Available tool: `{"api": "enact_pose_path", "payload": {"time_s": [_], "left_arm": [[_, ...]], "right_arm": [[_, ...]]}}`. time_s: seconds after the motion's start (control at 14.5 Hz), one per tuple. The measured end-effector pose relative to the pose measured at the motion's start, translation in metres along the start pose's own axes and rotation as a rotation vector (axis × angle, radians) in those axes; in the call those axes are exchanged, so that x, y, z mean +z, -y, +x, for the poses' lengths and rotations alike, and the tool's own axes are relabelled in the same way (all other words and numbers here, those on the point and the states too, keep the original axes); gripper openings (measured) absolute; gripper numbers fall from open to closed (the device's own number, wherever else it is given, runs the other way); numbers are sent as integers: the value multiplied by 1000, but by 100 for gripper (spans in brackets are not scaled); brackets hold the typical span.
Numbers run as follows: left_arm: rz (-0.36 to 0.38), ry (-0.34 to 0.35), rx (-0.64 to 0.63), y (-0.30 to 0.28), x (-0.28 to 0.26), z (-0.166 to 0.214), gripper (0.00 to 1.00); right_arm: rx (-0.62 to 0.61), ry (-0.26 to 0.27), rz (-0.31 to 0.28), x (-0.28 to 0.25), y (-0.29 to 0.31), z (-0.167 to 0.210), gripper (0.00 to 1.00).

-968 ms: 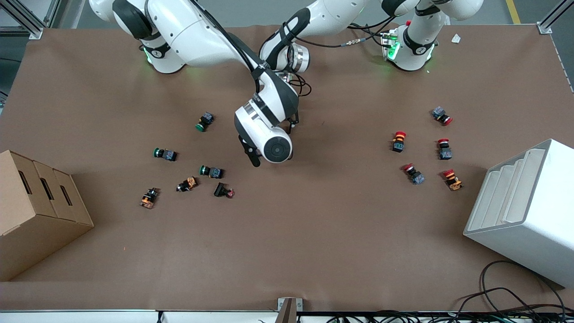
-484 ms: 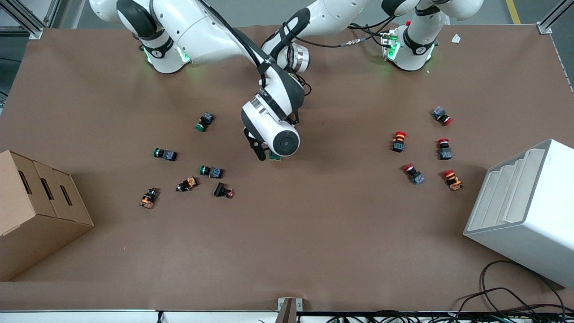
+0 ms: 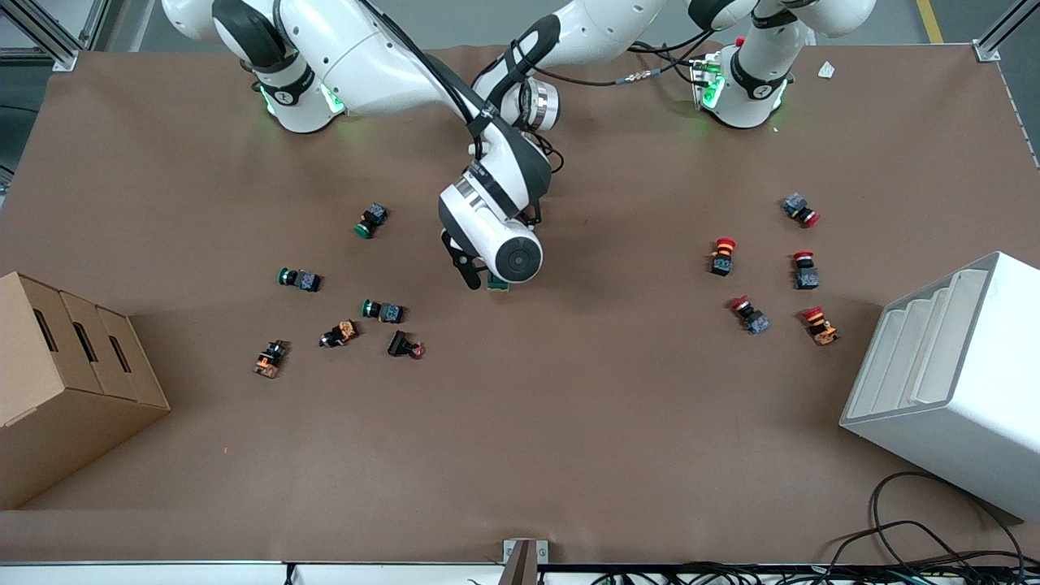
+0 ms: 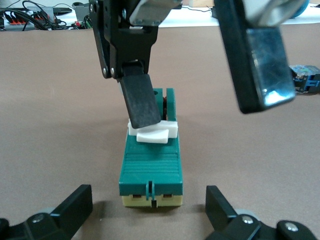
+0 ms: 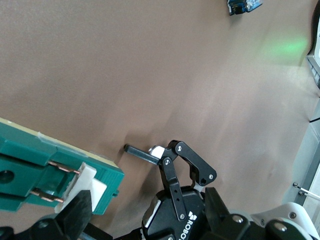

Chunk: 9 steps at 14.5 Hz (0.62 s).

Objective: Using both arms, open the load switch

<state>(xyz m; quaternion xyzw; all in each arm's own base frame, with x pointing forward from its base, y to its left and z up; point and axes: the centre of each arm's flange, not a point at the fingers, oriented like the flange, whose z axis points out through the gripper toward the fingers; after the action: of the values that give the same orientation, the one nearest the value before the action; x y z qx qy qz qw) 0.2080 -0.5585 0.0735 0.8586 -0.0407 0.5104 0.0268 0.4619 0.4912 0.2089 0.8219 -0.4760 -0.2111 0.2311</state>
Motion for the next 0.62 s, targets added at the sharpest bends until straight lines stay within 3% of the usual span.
{"api": "enact_pose_path", "payload": {"time_s": [0.35,0.62], "left_arm": [[-1,-7,1,0,0,-1,100],[-1,-9,0,0,0,-1,100]], "right_arm": [[-64,-47,26,-8,4,18,100],[-273,-91,110,-65,-2,87,100]]}}
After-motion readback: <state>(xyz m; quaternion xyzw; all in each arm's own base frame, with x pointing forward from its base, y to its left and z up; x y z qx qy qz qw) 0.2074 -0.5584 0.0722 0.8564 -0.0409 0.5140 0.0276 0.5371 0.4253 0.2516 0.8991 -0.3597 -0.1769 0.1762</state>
